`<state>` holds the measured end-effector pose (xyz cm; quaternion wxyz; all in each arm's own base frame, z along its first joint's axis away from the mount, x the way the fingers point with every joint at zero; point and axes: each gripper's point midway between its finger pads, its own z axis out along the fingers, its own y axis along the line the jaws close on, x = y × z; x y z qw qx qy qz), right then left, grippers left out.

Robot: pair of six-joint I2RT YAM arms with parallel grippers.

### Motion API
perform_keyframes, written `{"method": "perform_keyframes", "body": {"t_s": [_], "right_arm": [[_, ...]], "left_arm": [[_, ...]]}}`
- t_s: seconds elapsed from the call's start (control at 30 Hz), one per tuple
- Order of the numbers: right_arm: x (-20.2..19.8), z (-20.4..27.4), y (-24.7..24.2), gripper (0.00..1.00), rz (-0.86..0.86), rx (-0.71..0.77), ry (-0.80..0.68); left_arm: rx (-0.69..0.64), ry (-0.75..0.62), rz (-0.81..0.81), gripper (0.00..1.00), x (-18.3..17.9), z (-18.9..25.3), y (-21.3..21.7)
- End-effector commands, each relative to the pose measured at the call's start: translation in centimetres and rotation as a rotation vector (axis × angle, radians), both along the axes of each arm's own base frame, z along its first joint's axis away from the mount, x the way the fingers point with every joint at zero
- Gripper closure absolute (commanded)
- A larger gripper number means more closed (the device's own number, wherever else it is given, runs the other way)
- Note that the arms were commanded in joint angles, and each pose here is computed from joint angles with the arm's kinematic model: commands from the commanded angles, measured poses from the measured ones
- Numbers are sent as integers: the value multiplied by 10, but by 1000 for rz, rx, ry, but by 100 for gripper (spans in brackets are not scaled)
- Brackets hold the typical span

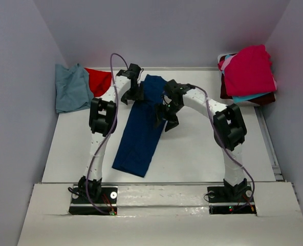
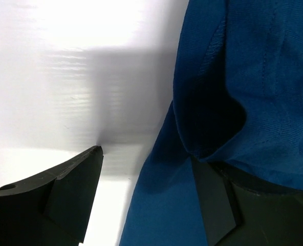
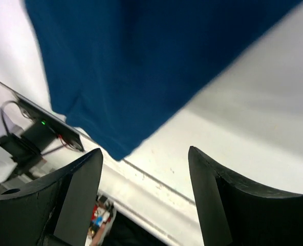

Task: Fold and stack the t-shirts
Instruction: Fold the tshirt

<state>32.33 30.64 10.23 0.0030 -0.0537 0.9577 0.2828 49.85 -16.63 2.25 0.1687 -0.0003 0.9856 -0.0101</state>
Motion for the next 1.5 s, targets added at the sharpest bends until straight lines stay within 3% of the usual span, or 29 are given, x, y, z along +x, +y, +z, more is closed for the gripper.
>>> {"method": "perform_keyframes", "body": {"t_s": [0.0,0.1,0.23,0.37,0.73,1.03,1.27,1.47], "right_arm": [[-26,4,6,27,-12,35,10],[-27,-6,-1,27,-44,1,5],[2,8,0,26,-72,-39,-93],[1,22,22,26,-41,40,-58],[42,8,20,26,-89,-74,-156],[73,4,22,27,-152,-81,-181],[110,2,10,27,-208,-69,-209],[143,-4,3,27,-248,-44,-221]], "left_arm": [[98,90,34,19,-9,-40,37],[99,80,26,19,-16,-31,40],[116,31,30,19,-25,-15,44],[116,-49,23,19,-32,21,40],[134,-214,16,18,-40,105,32],[83,-234,9,16,-51,125,24],[20,-152,-76,16,-109,109,-15],[-80,-18,-80,17,-189,75,-24]]}}
